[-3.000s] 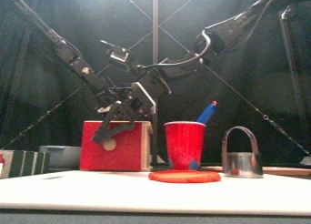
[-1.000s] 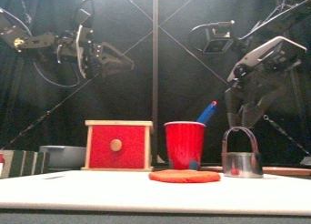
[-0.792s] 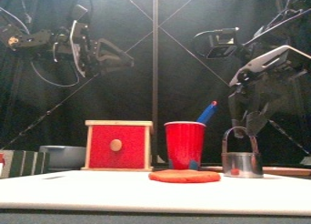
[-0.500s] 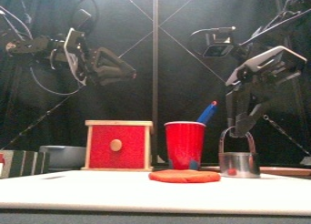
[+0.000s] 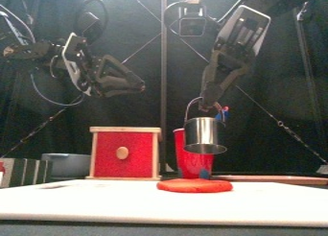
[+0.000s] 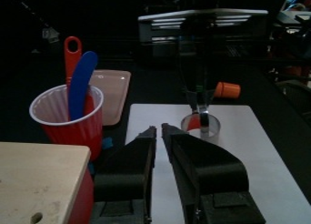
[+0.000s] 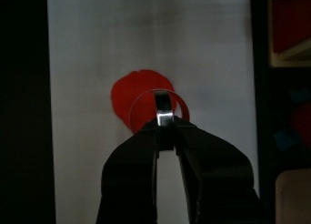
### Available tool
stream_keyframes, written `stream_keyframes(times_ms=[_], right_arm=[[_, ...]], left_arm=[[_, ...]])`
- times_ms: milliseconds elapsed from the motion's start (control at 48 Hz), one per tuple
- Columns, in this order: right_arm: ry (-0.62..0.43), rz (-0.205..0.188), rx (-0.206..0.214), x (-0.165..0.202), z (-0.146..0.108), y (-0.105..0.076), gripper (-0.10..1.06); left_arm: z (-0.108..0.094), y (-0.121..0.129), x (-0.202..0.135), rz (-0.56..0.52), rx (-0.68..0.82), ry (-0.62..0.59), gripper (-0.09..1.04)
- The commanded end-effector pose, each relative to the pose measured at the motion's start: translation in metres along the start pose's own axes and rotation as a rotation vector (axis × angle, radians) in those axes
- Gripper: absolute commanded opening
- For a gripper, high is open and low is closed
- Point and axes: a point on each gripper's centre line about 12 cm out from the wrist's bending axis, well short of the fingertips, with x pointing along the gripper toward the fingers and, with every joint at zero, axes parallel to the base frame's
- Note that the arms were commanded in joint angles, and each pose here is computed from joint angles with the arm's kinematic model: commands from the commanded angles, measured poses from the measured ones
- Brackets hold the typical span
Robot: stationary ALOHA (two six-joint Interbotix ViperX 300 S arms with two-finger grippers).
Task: Get the cutter from the drawer then cut the dough then place the extra dough in the bowl
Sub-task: Cut the dough
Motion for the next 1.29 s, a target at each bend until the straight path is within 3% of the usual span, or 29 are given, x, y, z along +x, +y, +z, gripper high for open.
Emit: stream_keyframes(times_ms=[21,312,542,1292], right_arm=[[-0.04,-0.004,-0.006,-0.003,0.015,0.008,0.47],[-0.021,-0.048,-0.003,0.012,0.014,0.016,0.47],[-0.011,-0.038,-0.006,0.013,0.012,0.024,0.47],[-0.001,-0.052,-0.021,0.02,0.014,0.021,0.47]], left_arm=[[0.004,0.0,0.001,0.0,0.0,-0.014,0.59],[0.001,0.0,0.0,-0.001,-0.001,0.0,0.58],[-0.001,0.0,0.0,-0.001,-0.004,0.009,0.58],[-0.002,-0.001,-0.001,-0.002,-0.004,0.015,0.58]])
